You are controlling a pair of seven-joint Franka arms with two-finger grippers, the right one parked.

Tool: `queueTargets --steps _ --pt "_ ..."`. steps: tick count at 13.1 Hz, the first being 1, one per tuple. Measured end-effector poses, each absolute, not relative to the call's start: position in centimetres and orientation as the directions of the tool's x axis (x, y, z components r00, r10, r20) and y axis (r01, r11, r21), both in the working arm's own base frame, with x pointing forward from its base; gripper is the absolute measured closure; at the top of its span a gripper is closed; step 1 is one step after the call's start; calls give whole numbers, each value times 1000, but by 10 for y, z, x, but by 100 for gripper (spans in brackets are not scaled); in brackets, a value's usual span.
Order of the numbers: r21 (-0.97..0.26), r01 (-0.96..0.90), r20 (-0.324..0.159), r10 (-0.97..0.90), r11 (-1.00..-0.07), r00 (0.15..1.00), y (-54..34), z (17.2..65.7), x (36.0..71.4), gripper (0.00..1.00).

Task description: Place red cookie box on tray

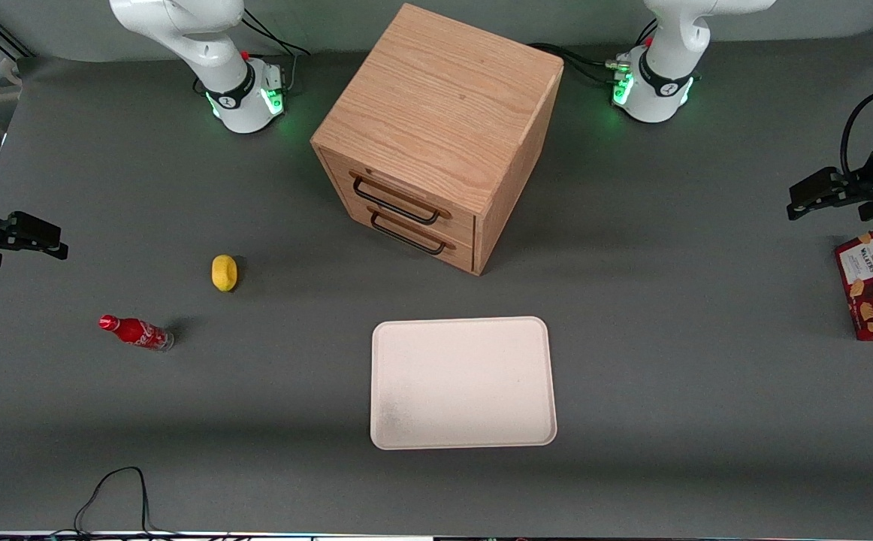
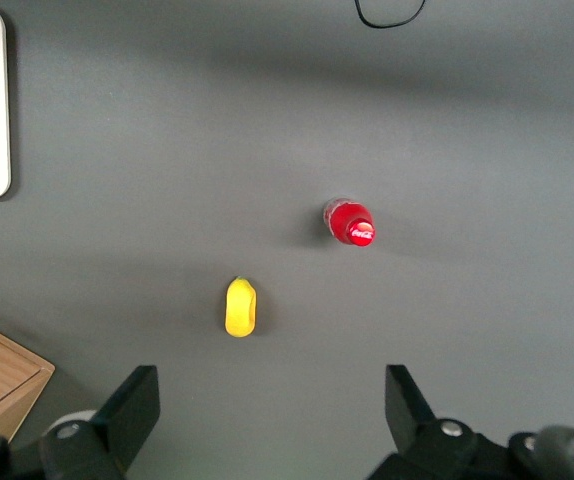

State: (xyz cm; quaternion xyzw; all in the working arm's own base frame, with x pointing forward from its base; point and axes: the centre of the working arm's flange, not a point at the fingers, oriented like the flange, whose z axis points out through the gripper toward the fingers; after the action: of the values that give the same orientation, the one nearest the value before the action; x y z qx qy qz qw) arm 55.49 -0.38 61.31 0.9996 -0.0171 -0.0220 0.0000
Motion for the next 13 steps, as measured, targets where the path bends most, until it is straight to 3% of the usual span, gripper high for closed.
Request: queueTargets --steps 13 --pt "-1 8 -49 8 -1000 999 19 610 556 0"
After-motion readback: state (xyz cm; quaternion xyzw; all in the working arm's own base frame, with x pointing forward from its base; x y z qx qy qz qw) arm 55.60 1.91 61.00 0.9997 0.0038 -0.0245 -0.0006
